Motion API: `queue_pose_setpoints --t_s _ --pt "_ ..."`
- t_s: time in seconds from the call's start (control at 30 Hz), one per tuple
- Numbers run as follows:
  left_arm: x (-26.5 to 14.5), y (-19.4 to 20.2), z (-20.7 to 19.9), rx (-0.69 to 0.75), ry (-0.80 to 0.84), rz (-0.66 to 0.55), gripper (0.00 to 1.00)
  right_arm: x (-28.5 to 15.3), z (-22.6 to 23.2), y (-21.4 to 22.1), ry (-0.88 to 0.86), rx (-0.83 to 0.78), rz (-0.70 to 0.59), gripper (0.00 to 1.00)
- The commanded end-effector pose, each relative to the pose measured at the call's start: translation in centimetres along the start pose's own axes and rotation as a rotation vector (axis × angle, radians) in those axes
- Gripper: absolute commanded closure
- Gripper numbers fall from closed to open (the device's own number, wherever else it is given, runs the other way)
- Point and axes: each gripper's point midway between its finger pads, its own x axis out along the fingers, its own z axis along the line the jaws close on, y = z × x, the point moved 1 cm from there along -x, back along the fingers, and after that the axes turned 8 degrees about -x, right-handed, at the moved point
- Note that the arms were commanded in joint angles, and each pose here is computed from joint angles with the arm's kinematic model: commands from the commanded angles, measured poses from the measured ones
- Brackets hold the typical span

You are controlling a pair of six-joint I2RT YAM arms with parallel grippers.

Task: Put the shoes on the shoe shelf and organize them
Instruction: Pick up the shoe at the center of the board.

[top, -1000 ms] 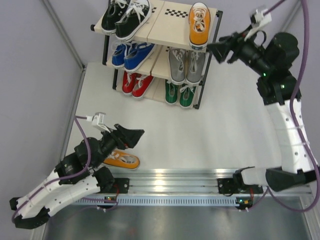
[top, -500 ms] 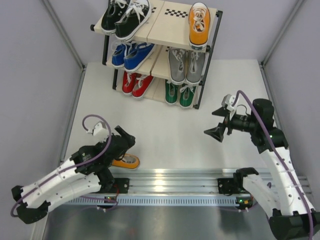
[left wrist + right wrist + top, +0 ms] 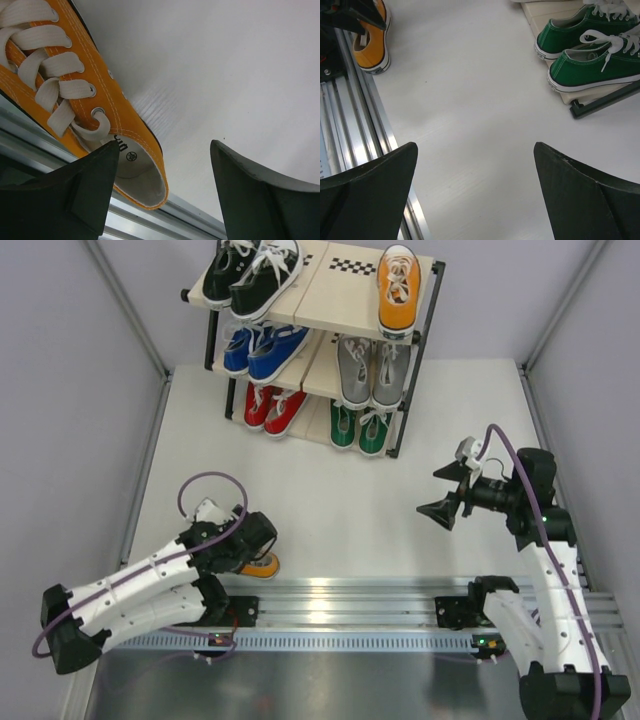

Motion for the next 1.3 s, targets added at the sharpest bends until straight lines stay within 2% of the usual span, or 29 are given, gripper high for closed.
queue_pose_setpoints --t_s 0.0,0.13,0.17,0.27,0.3,0.37,0.47,0.5,0.57,0.6,0.63,0.67,0.73,0.8,0.9,1.03,1.1,1.17,1.2,1.27 --pt "1.0 0.9 -1.1 -0.080 0.009 0.030 0.23 -0.3 0.0 -1.1 -0.006 -0.065 -0.042 0.01" --pt "2.7 1.4 -0.9 -0.066 -0.035 0.050 0.23 -0.4 -0.1 -1.1 0.002 -0.063 -0.045 0.01" --pt "3.4 1.6 -0.5 -0.061 -0.053 0.062 0.27 -0.5 -0.1 -1.1 0.006 -0.062 -0.047 0.01" --pt "4.6 1.5 -0.3 -0.059 -0.076 0.058 0.51 -0.6 -0.1 -1.2 0.006 -0.059 -0.052 0.01" --pt "5.0 1.3 -0.1 -0.058 -0.092 0.048 0.67 -0.6 -0.2 -1.2 0.009 -0.057 -0.052 0.01" --pt "5.3 1.3 0.0 -0.025 -0.094 0.050 0.77 -0.7 -0.2 -1.2 0.010 -0.055 -0.055 0.00" --pt "4.6 1.0 -1.5 0.066 -0.009 0.055 1.00 -0.8 -0.2 -1.3 0.013 -0.051 -0.059 0.01" --pt "3.7 0.6 -2.5 0.161 0.059 0.059 1.00 -0.8 -0.3 -1.2 0.015 -0.051 -0.059 0.01" --pt "2.4 0.6 -4.8 0.247 0.195 0.080 1.00 -0.9 -0.2 -1.2 0.012 -0.051 -0.060 0.01" --pt "1.7 0.6 -5.2 0.350 0.255 0.084 1.00 -0.8 -0.1 -1.2 0.004 -0.058 -0.060 0.01" --pt "0.4 0.7 -6.4 0.378 0.358 0.099 1.00 -0.8 0.1 -1.0 -0.009 -0.048 -0.058 0.01" --pt "-1.0 2.3 -7.4 0.439 0.468 0.190 1.00 -0.8 0.3 -1.1 -0.022 -0.050 -0.061 0.01" --pt "-3.7 3.1 -10.0 0.512 0.680 0.230 1.00 -0.6 0.9 -1.0 -0.075 -0.058 -0.073 0.00" --pt "-6.6 5.1 -11.4 0.598 0.852 0.343 1.00 -0.7 1.6 -1.1 -0.125 -0.040 -0.077 0.01" --pt "-9.5 7.2 -12.4 0.699 1.008 0.439 1.00 -0.6 2.1 -1.4 -0.185 0.021 -0.068 0.01" --pt "-13.6 10.2 -14.8 0.801 1.217 0.473 1.00 -0.5 2.2 -1.8 -0.237 0.122 -0.023 0.03" --pt "-15.4 12.0 -15.2 0.850 1.270 0.506 1.00 -0.4 1.7 -2.6 -0.224 0.207 0.000 0.03" --pt "-16.4 13.8 -16.5 0.896 1.299 0.514 1.00 -0.3 1.3 -3.1 -0.224 0.226 -0.005 0.02" --pt "-17.8 14.9 -16.9 0.912 1.345 0.524 1.00 -0.2 1.4 -3.3 -0.220 0.303 0.003 0.02" --pt "-18.7 16.8 -18.4 0.934 1.372 0.522 1.00 0.4 0.0 -3.8 -0.162 0.338 0.001 0.01"
